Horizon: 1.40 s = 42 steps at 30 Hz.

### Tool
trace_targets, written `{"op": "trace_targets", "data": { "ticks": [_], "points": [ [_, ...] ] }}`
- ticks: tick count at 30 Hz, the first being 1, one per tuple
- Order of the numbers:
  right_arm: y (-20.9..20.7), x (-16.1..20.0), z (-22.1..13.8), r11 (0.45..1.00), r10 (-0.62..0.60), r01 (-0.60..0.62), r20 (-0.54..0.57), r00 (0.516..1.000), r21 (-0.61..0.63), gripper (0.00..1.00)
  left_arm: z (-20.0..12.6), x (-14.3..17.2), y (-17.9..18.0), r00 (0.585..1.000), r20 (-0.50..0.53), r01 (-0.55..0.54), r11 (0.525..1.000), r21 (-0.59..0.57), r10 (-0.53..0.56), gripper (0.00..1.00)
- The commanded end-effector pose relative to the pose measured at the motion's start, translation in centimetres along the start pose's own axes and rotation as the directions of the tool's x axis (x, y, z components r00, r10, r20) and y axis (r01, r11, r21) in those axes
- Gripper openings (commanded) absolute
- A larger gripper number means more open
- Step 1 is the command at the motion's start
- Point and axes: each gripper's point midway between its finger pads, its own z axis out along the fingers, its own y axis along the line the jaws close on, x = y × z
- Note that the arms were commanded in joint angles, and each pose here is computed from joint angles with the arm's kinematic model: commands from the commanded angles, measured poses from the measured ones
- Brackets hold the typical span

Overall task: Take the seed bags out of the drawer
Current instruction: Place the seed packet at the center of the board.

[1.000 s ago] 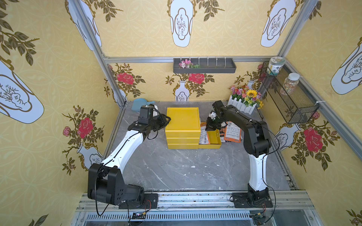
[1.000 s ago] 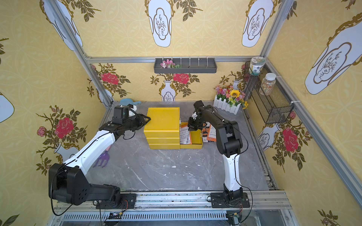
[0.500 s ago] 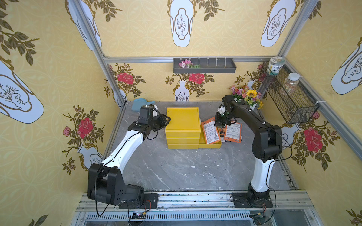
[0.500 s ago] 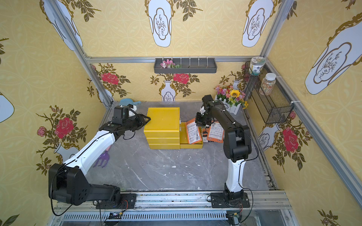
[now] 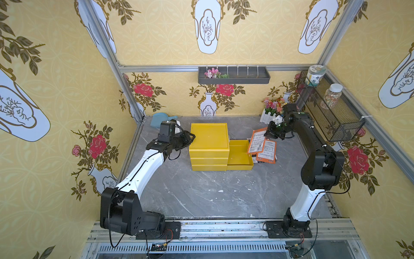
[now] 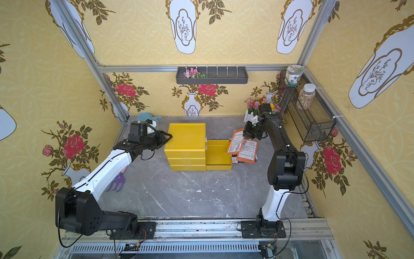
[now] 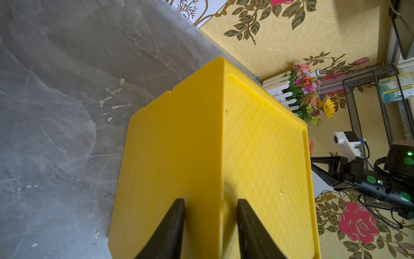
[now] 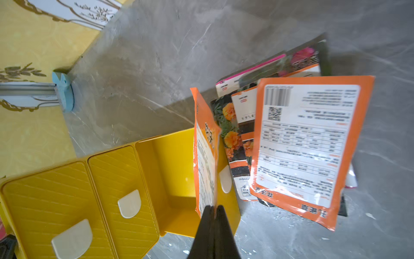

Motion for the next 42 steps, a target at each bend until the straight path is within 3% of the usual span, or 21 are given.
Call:
{"op": "trace_targets", "data": {
  "ticks": [1,6,16,23,28,35,42],
  "points": [
    [-2.0,-0.5,-1.2,1.000,0.026,-0.027,0.016,1.000,0.008,0.00,0.2,3.0,2.5,0.992,-0.116,0.042,0.994,-0.096,-0.053,0.43],
    [-6.2,-1.2,-0.8,0.995,0.087,-0.087,0.005,0.996,0.058,0.00,0.2,2.7,2.3,0.992,-0.115,0.038,0.995,-0.092,-0.048,0.43],
    [-11.1,-0.9,2.4,0.975,0.090,-0.073,-0.074,0.993,0.210,0.00,0.3,2.4,1.9,0.993,-0.114,0.033,0.996,-0.086,-0.043,0.42],
    [-14.2,-0.3,2.4,0.927,0.093,-0.058,-0.078,0.993,0.370,0.24,0.4,2.4,2.0,0.992,-0.116,0.035,0.996,-0.088,-0.045,0.43],
    [-14.1,-0.5,1.8,0.917,0.080,-0.052,-0.053,0.995,0.396,0.37,0.4,2.3,1.9,0.992,-0.117,0.032,0.996,-0.089,-0.042,0.43],
    [-11.7,-0.3,1.5,0.930,0.029,-0.017,-0.028,0.999,0.366,0.41,0.5,2.4,2.0,0.992,-0.119,0.031,0.995,-0.091,-0.042,0.42],
    [-6.4,2.2,4.3,0.954,-0.069,0.096,-0.103,0.992,0.284,0.42,0.5,2.5,2.1,0.992,-0.121,0.033,0.995,-0.092,-0.044,0.42]
  ]
}}
